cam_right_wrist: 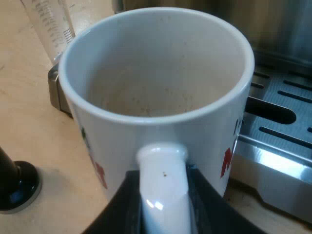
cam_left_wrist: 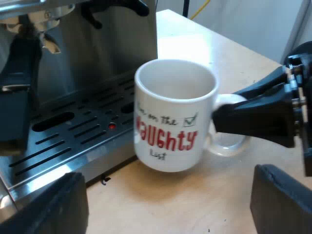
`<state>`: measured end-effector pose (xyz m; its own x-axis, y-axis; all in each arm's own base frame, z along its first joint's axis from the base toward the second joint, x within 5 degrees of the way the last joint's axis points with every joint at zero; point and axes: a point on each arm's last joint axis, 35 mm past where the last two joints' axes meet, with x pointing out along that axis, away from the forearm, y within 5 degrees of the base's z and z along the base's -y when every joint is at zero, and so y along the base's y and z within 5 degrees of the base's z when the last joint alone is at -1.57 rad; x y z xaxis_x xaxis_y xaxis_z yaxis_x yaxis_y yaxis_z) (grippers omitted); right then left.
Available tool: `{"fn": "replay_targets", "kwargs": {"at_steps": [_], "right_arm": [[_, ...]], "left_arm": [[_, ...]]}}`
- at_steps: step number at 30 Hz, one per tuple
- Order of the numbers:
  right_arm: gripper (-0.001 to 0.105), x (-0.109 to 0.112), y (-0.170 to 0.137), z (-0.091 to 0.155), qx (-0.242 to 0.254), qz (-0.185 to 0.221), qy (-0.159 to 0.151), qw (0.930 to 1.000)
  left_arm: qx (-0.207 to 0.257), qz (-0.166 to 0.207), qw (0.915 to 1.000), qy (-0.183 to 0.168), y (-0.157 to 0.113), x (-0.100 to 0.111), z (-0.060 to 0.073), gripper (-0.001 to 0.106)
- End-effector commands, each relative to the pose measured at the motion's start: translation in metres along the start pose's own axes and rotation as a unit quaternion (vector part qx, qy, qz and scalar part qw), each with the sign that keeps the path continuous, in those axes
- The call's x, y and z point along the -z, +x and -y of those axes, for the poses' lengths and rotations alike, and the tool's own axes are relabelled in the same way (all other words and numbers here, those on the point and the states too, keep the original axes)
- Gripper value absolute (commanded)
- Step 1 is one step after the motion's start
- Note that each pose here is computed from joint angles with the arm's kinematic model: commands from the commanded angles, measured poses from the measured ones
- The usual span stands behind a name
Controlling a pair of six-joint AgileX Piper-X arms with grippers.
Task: Place mug into machine
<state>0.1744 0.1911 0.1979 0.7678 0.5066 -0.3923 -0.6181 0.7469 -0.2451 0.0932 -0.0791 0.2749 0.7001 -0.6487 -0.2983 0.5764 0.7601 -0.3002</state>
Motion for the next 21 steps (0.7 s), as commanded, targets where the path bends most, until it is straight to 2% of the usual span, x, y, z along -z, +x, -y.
{"fn": "replay_targets", "kwargs": {"at_steps": [1, 12, 21], "right_arm": [[0.0, -0.023, 0.004, 0.002, 0.02, 0.043, 0.011, 0.9988], [0.0, -0.041, 0.038, -0.004, 0.021, 0.037, 0.01, 0.999], [0.0, -0.045, 0.057, -0.008, 0.029, 0.027, 0.006, 0.9992]], "left_arm": [[0.013, 0.011, 0.9998, -0.004, -0.002, -0.003, 0.002, 0.069], [0.02, 0.009, 0.9998, -0.004, -0.002, -0.003, 0.003, 0.069], [0.02, 0.009, 0.9997, -0.004, -0.002, -0.003, 0.003, 0.069]]}}
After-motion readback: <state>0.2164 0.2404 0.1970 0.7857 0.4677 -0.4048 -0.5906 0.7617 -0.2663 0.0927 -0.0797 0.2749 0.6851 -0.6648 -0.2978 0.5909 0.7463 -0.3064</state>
